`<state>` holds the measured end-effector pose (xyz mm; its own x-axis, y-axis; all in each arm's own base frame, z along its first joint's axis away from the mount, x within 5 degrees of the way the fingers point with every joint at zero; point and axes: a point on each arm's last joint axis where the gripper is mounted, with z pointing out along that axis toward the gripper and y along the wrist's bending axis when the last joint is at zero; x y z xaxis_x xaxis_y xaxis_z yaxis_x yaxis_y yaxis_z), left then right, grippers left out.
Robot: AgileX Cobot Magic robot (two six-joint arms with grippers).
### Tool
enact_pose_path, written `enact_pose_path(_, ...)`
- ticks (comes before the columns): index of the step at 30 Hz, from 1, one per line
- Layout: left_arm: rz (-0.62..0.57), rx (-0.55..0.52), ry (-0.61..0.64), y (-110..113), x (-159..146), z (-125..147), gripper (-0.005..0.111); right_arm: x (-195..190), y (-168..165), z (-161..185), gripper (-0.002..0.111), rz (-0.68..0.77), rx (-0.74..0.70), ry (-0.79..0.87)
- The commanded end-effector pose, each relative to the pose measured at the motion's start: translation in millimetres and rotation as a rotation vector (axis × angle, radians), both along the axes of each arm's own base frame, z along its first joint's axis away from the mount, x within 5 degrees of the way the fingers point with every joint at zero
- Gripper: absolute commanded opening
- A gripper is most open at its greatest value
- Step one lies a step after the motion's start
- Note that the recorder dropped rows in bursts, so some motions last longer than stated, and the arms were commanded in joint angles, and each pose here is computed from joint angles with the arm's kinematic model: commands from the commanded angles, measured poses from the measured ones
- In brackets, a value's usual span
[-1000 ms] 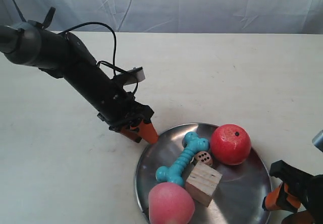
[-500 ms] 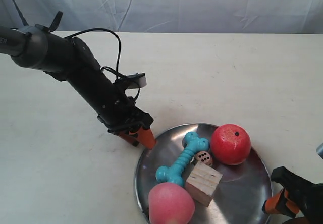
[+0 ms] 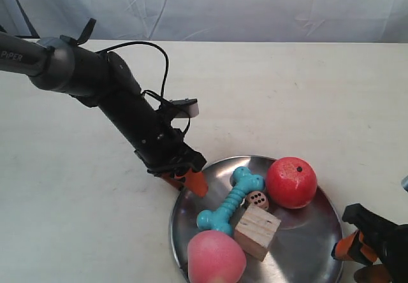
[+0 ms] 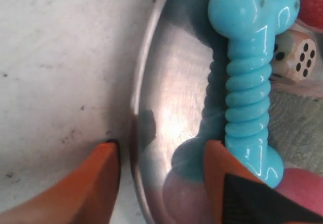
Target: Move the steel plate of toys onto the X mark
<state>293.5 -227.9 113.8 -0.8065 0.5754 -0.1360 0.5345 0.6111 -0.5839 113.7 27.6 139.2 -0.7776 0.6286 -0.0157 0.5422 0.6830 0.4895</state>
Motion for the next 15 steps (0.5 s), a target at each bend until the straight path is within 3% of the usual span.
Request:
enact_pose_path(1,0.003,0.043,-0.001,-3,-3,-6,0.05,-4,0,-4,0.051,-0.004,0.008,0.01)
enact_pose_path(15,-0.008,0.065,0.004,-1,-4,-7,0.05,-17,7,-15,0.051,-0.059,0.1,-0.003)
